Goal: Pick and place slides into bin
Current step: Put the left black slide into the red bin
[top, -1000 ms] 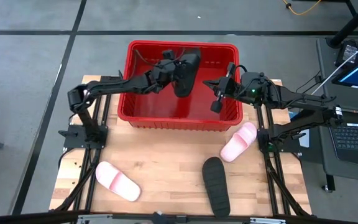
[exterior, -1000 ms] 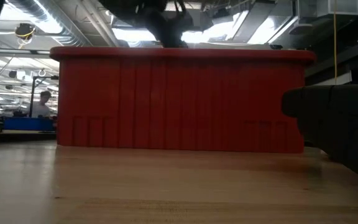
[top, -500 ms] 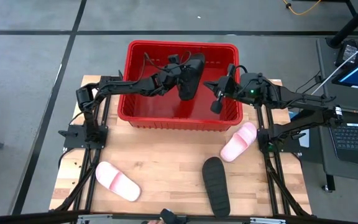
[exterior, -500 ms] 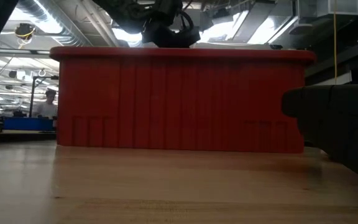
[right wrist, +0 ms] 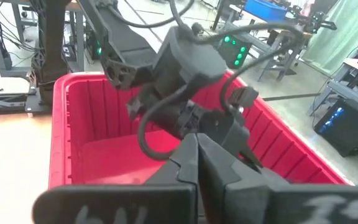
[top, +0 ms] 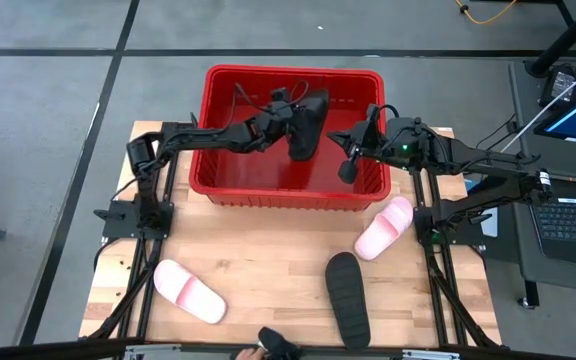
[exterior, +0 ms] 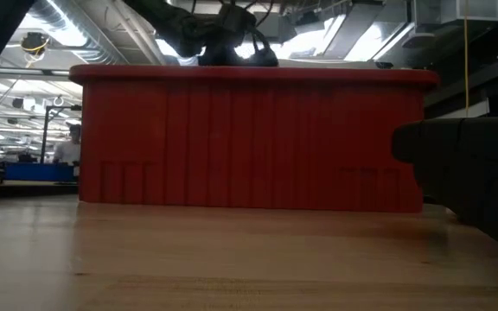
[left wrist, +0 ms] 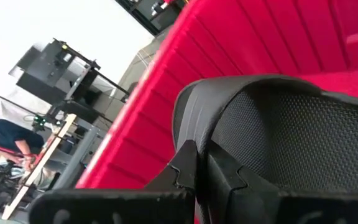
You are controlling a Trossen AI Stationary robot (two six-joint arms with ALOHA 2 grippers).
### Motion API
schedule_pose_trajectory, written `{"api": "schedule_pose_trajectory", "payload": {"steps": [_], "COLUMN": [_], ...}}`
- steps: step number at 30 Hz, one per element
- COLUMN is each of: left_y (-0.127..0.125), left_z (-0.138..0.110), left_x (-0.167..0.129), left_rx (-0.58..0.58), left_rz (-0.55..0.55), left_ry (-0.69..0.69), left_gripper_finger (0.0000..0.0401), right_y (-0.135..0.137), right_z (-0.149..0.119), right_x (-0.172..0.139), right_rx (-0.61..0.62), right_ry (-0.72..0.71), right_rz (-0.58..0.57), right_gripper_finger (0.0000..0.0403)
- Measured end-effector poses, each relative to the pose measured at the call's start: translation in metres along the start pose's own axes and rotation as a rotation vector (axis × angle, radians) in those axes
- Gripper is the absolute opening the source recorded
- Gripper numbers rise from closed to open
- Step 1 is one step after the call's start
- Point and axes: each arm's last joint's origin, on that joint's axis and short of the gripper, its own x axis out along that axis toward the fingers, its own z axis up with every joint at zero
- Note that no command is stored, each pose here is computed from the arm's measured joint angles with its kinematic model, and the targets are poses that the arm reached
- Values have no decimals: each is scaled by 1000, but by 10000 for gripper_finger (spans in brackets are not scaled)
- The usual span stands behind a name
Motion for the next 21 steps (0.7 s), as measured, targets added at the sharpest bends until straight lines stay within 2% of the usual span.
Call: {"api": "schedule_pose_trajectory", "payload": {"steps": [21], "left_y": [-38], "left_z": [-26], "left_x": [30], "left_rx": [55], "left_rz": [-23], "left_ry": [70], "left_gripper_finger": [4], "right_y": [0], "right_z": [0], "right_x": [0], "right_rx": [-1], "right_ry": [3], "right_rz": [0], "right_gripper_finger": [5]}}
